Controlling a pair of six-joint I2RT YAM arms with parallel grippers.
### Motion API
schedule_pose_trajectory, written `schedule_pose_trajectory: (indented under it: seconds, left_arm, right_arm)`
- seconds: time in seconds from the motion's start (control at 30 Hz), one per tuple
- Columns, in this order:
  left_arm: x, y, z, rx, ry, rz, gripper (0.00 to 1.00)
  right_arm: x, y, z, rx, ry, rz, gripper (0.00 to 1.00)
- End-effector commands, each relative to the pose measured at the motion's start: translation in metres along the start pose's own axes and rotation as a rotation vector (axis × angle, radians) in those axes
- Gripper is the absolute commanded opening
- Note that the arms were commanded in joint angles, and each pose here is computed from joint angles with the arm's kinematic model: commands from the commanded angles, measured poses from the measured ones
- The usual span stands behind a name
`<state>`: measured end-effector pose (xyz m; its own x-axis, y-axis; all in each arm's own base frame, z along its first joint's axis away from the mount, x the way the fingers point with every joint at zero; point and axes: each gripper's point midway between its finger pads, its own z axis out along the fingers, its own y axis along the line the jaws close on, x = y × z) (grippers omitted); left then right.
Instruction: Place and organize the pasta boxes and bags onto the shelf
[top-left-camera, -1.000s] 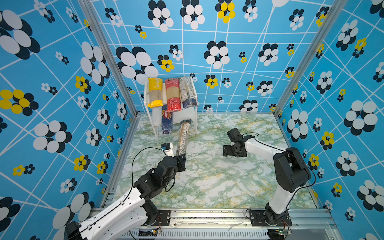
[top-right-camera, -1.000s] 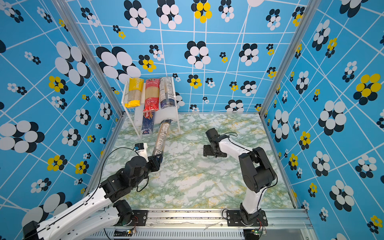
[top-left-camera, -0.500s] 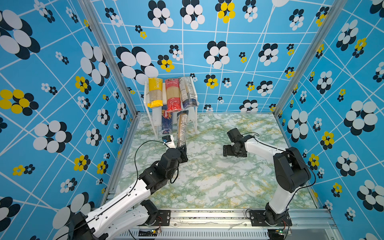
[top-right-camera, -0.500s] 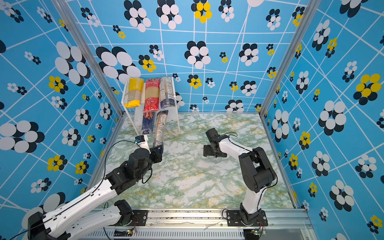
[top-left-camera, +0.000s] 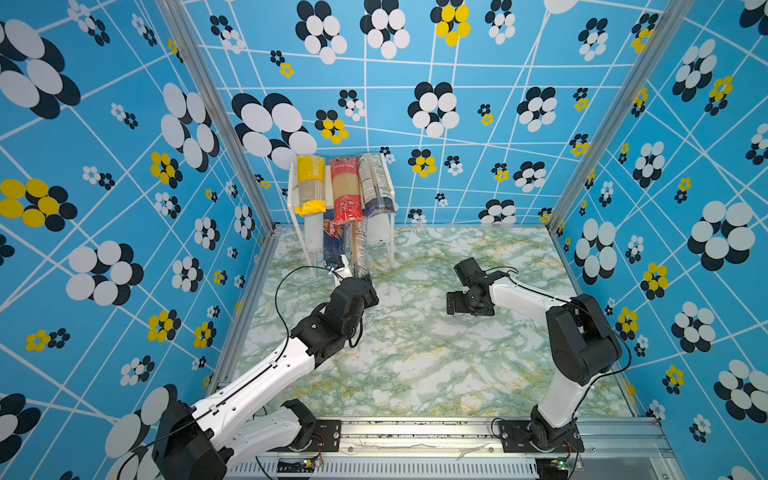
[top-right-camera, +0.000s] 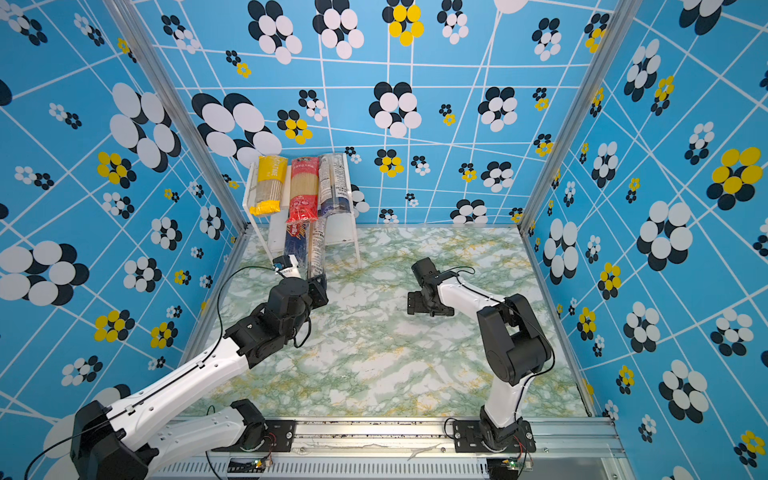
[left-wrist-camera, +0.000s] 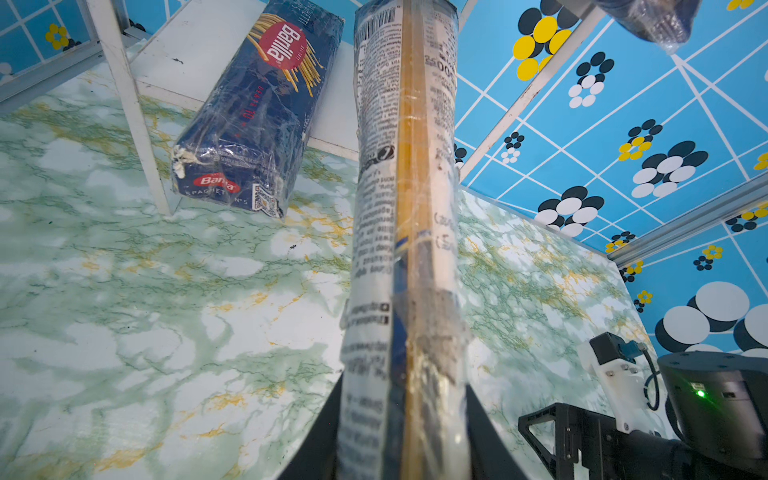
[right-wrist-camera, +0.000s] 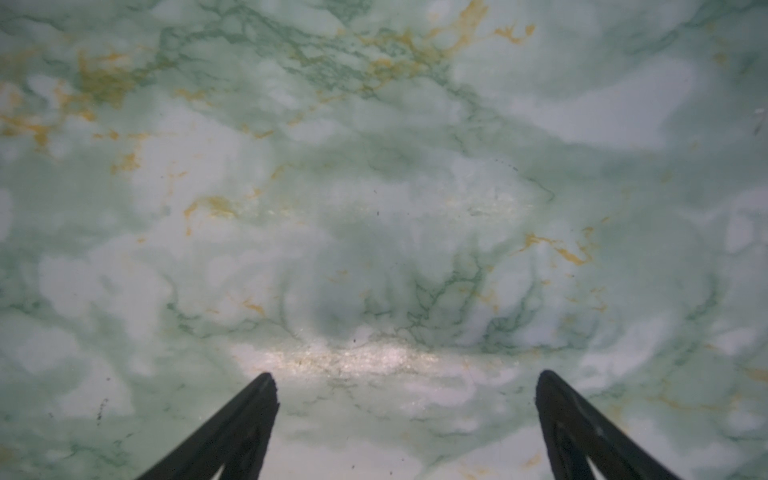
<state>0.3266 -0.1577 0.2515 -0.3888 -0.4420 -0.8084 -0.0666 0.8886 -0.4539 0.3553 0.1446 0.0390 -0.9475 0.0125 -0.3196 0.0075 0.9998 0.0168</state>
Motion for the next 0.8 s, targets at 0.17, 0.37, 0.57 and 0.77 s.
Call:
schedule_pose_trajectory:
  seconds: [0.17,0.37,0.57,0.77]
  left_arm:
    - [-0.069,-0.036,0.005,0.074,-0.206,-0.116,0.00]
    - [-0.068,-0.037,0.020,0.078,-0.198,-0.139,0.00]
    - [-0.067,-0.039,0.032,0.105,-0.193,-0.174,0.00]
    - [-0.067,-0.042,0.039,0.145,-0.211,-0.208,0.00]
  right_arm:
    - [-0.002,-0.007,-0.006,0.014,-0.014,-0.001,0.99]
    - [-0.001,-0.008,-0.005,0.014,-0.009,0.000,0.99]
    - [0.001,-0.009,-0.004,0.018,-0.007,0.001,0.99]
    - [0.000,-0.010,-0.003,0.019,-0.007,0.002,0.99]
